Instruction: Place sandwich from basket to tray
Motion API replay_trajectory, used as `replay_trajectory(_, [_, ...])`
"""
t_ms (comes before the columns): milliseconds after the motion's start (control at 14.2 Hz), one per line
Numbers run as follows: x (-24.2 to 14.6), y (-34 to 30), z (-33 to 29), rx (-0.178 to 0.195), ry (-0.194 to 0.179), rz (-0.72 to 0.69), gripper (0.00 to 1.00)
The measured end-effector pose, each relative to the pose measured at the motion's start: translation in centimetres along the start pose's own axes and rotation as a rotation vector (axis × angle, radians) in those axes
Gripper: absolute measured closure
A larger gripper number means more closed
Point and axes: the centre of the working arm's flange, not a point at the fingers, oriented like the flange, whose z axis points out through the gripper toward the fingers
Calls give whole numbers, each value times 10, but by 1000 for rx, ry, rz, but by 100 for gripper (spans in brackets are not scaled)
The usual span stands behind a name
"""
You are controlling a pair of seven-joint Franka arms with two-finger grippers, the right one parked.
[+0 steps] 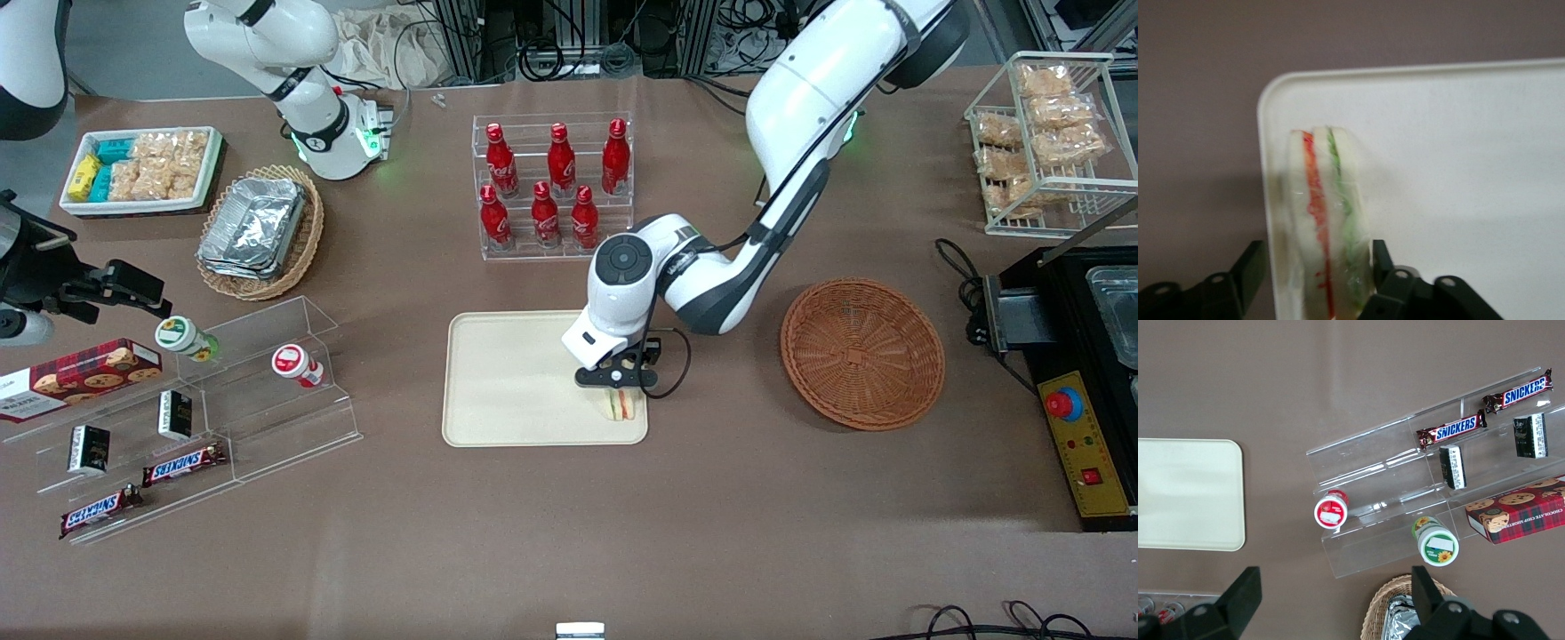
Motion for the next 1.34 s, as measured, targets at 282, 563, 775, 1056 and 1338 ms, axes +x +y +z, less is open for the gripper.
replay_trajectory(282, [37, -60, -146, -23, 70, -143, 0])
replay_trajectory(563, [52, -163, -233, -23, -6, -135, 0])
replay_trajectory(775, [49, -249, -274, -21, -103, -127, 0])
replay_trajectory(1056, [34, -340, -324, -34, -133, -156, 0])
replay_trajectory(1338, [5, -404, -359, -71, -150, -108, 0])
